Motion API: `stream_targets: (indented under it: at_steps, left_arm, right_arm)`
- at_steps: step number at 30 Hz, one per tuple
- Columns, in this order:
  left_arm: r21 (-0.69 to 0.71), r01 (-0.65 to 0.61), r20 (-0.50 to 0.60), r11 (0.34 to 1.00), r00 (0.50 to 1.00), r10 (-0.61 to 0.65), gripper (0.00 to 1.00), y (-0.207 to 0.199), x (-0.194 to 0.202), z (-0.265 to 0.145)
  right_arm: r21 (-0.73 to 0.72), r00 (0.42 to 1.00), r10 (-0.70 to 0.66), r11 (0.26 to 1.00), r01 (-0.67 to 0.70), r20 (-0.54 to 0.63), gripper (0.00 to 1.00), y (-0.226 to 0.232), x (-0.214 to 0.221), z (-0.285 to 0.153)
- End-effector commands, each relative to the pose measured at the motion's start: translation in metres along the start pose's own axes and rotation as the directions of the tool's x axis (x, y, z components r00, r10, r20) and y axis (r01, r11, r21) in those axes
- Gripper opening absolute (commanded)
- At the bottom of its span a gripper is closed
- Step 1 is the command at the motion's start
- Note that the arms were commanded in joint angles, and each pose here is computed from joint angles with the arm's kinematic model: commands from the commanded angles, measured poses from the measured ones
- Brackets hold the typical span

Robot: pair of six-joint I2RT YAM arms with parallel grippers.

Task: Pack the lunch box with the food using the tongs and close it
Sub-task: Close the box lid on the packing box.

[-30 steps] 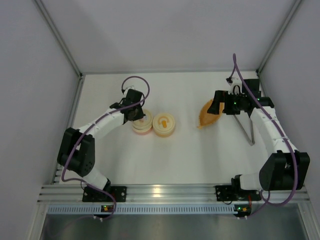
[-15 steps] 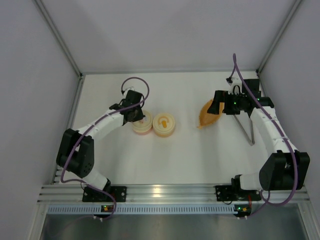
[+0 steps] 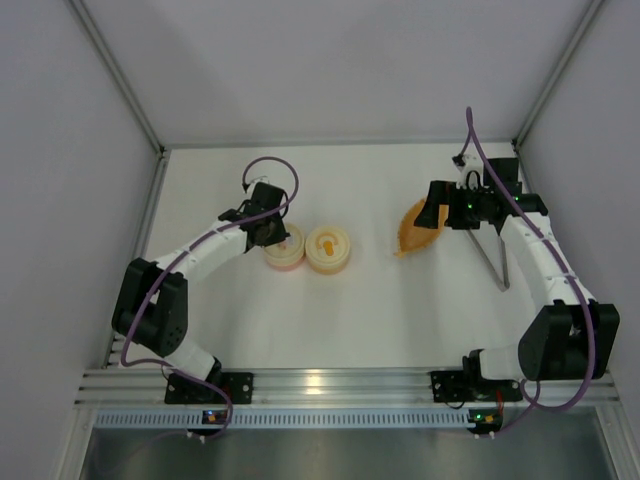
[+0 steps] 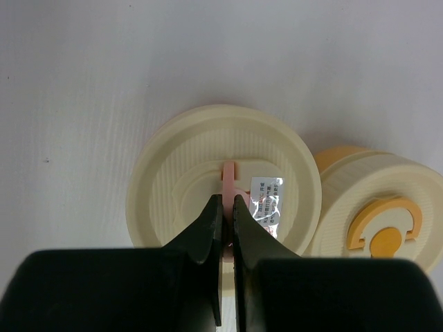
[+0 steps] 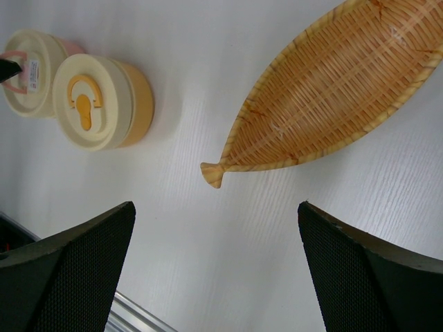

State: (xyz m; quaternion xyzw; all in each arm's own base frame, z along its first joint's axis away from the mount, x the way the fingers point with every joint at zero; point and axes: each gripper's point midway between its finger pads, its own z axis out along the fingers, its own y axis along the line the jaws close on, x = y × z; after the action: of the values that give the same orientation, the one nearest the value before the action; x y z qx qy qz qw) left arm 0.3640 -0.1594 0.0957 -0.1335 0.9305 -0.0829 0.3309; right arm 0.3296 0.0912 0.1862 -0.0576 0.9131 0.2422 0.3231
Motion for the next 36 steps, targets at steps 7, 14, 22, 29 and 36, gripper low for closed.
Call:
stream_targets:
  at_steps: [7,14,22,29,36]
  left_arm:
    - [0.036,-0.054,0.026,0.998,0.998,0.053,0.00,-0.012,-0.013,-0.002]
    - [0.077,-0.133,-0.026,0.988,0.990,0.136,0.00,-0.014,0.000,0.003]
    - [0.086,-0.225,-0.040,0.970,0.973,0.229,0.00,-0.011,0.004,0.004]
    - [0.262,-0.347,-0.059,0.901,0.926,0.374,0.00,-0.029,0.021,0.000]
    - [0.472,-0.459,-0.078,0.753,0.829,0.554,0.00,-0.046,0.048,-0.006]
  right_arm:
    - [-0.015,0.999,-0.004,1.000,0.005,0.035,0.99,-0.001,-0.008,0.005]
    - [-0.018,0.999,-0.009,1.000,0.010,0.033,0.99,0.000,-0.010,0.004]
    - [-0.024,1.000,-0.003,1.000,0.003,0.029,0.99,0.000,-0.010,0.007]
    - [-0.030,1.000,-0.001,1.000,0.002,0.023,0.99,0.000,-0.011,0.008]
    - [-0.038,1.000,-0.010,0.999,0.011,0.018,0.99,0.001,-0.010,0.007]
